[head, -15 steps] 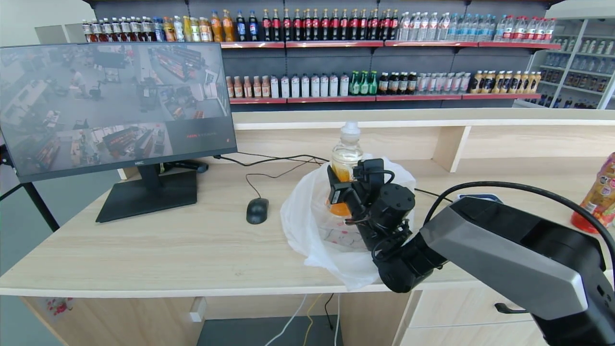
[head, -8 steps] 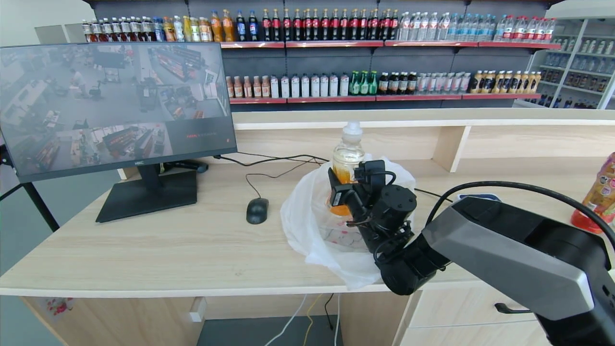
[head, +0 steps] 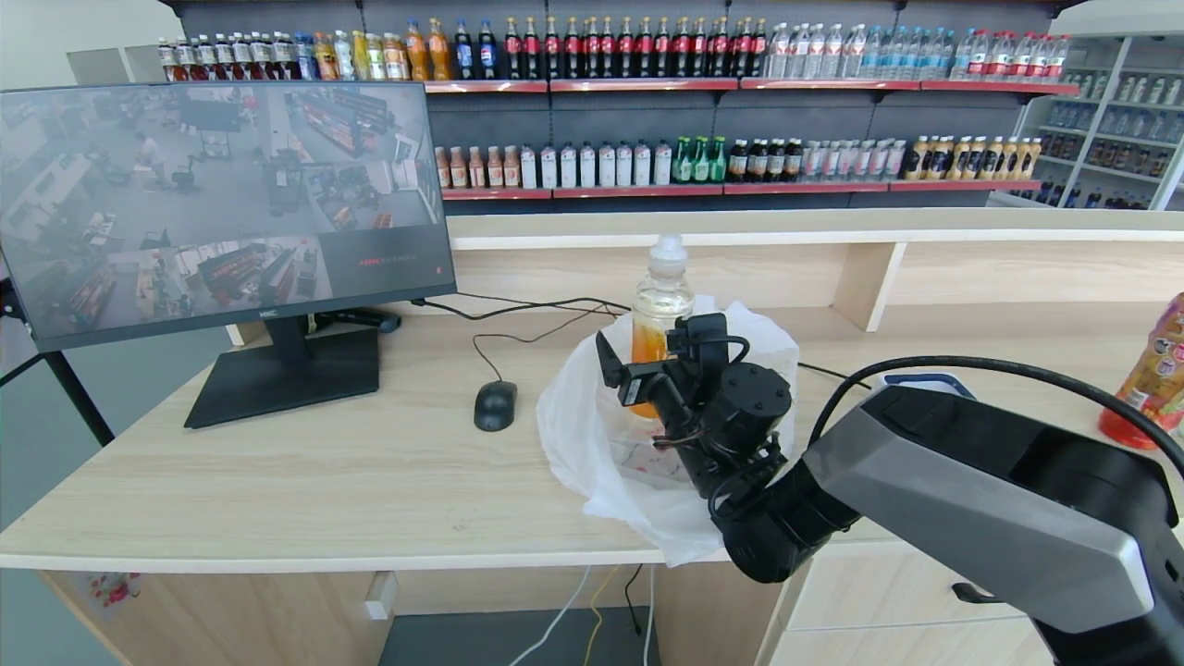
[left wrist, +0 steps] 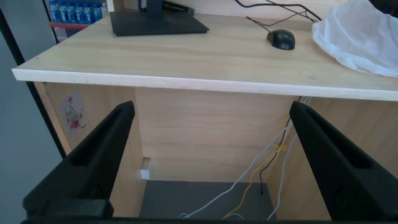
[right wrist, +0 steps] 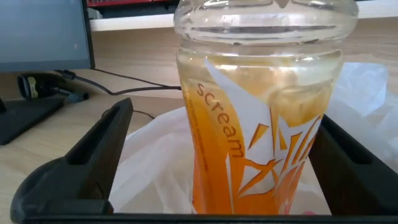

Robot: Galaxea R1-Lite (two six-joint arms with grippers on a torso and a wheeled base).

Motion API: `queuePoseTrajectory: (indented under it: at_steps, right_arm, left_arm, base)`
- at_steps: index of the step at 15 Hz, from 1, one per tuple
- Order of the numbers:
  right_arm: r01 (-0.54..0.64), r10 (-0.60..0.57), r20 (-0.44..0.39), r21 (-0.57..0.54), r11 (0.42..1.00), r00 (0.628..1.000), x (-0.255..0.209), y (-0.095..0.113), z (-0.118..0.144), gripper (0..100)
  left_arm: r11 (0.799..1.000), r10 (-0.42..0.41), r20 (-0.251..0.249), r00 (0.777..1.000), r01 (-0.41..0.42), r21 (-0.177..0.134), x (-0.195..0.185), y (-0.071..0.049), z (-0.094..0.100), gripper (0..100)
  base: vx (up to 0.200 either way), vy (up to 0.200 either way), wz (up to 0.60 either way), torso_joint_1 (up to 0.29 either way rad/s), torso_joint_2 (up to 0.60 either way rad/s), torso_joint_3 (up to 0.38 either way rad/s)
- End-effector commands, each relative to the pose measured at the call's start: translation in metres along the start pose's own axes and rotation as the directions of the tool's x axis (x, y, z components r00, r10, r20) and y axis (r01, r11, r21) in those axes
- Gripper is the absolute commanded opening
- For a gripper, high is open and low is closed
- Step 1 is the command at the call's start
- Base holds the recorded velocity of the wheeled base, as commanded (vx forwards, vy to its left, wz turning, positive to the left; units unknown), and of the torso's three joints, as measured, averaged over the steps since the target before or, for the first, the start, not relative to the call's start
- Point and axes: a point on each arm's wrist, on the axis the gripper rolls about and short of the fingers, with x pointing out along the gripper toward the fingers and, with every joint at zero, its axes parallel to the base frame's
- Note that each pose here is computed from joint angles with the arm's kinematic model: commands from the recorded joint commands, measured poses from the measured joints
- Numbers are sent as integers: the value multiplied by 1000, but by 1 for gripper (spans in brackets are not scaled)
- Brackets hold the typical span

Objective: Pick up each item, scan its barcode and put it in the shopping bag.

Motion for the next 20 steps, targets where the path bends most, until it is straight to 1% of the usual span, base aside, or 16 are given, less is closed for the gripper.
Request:
queuePoseTrajectory:
  at_steps: [1,6,9,11,14,16,17,18,20]
  right_arm:
    - [5,-5,19,4,1000,1000,2,-2,4,100]
    - [30,-30,49,3,1000,998,3,-10,11,100]
    - [44,-42,39,-41,998,998,0,-16,14,100]
    - [39,-37,47,-44,998,998,-3,-14,25,100]
    - [36,-35,24,-56,998,999,-24,-18,50,100]
    - [36,-34,31,-58,998,999,-36,-21,71,100]
    - [33,-31,33,-59,998,999,-40,-21,78,100]
    - [23,-21,28,-60,998,999,-53,-20,90,100]
    - [8,-7,6,-58,998,1000,-74,-17,103,100]
  left_arm:
    - [1000,0,0,1000,0,0,0,0,0,100]
    - [1000,0,0,1000,0,0,0,0,0,100]
    - [1000,0,0,1000,0,0,0,0,0,100]
    - [1000,0,0,1000,0,0,0,0,0,100]
    - [1000,0,0,1000,0,2,0,0,0,100]
    - [1000,0,-1,1000,0,1,0,0,0,100]
    - [1000,0,0,1000,0,2,0,0,0,100]
    - [1000,0,0,1000,0,2,0,0,0,100]
    - [1000,0,0,1000,0,2,0,0,0,100]
  base:
    - [0,0,0,0,0,0]
    - [0,0,0,0,0,0]
    - [0,0,0,0,0,0]
    - [0,0,0,0,0,0]
    - [0,0,0,0,0,0]
    - [0,0,0,0,0,0]
    - [0,0,0,0,0,0]
    - [0,0,0,0,0,0]
    - [0,0,0,0,0,0]
